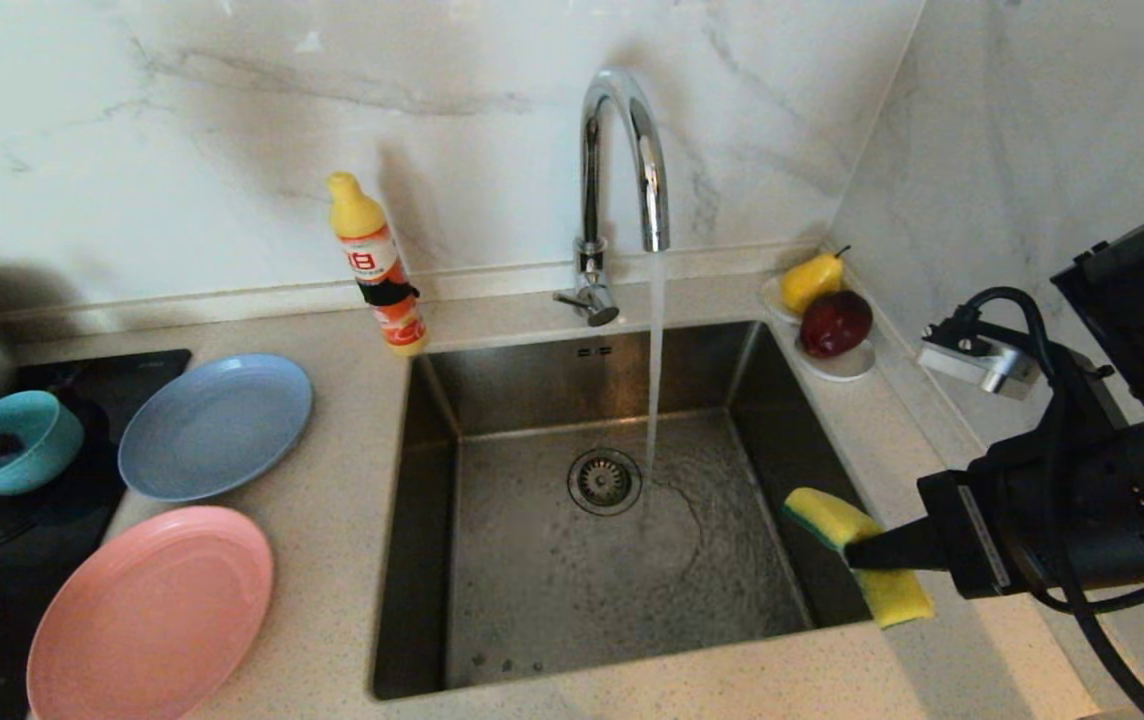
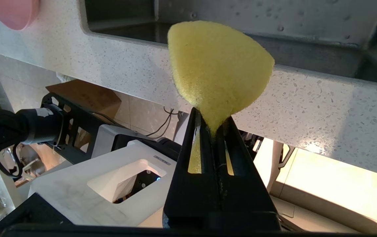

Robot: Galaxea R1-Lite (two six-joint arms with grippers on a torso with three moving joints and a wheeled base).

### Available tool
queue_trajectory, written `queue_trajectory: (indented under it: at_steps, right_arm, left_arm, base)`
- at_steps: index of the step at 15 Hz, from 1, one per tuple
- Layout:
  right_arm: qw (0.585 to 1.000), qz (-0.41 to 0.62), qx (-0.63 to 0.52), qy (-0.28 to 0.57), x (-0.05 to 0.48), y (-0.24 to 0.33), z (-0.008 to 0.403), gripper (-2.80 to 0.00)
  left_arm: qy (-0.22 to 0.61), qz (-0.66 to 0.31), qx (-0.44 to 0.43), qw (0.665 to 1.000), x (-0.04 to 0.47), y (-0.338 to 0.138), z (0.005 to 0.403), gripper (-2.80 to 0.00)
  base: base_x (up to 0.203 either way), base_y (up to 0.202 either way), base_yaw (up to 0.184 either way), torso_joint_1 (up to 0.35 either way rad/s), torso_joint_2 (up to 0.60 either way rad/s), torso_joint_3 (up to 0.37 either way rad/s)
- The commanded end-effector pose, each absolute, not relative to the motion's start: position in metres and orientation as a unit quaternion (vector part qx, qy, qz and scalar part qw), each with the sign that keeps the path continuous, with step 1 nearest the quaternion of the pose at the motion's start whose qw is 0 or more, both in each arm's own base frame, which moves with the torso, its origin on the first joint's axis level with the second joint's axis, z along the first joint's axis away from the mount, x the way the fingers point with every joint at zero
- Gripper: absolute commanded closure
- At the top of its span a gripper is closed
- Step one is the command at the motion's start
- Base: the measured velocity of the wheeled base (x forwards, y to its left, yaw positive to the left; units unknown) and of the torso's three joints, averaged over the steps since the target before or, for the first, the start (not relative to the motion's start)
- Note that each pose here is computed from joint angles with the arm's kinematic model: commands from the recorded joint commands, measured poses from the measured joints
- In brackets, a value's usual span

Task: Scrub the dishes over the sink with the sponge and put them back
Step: Put down the sponge

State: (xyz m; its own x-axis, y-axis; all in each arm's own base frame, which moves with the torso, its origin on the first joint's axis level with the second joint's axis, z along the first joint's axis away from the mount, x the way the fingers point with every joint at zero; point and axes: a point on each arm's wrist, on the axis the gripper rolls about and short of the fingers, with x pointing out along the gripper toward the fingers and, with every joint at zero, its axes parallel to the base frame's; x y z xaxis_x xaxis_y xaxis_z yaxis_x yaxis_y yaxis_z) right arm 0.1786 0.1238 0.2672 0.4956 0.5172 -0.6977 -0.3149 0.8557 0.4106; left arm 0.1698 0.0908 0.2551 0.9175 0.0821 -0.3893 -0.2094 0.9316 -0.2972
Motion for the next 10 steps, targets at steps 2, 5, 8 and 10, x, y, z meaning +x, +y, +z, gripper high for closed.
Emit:
queue_trajectory:
  at_steps: [2,5,8,10]
  right_arm:
    - [0.856,0.241,0.116,0.443,0.180,0.124,0.266,0.00]
    - [0.855,0.239,0.115,0.446,0.183,0.126,0.264,0.00]
    - [0.855,0.240,0.116,0.445,0.184,0.127,0.265,0.00]
    - [0.855,0.240,0.116,0.445,0.182,0.126,0.265,0.00]
  left_arm:
    - [0.111,-0.004,-0.048,0.993,0.189,0.062,0.287,0.00]
    - [0.055,-0.059,0.024,0.996,0.184,0.017,0.301,0.00]
    - [-0.021,-0.097,0.047,0.994,0.118,-0.005,0.309,0.00]
    - [-0.055,-0.112,0.052,0.991,0.074,-0.007,0.299,0.00]
  base:
    - [0.000,0.000,0.000,0.000,0.00,0.000]
    - [0.000,0.000,0.000,0.000,0.00,0.000]
    - [0.000,0.000,0.000,0.000,0.00,0.000]
    - [0.000,0.000,0.000,0.000,0.00,0.000]
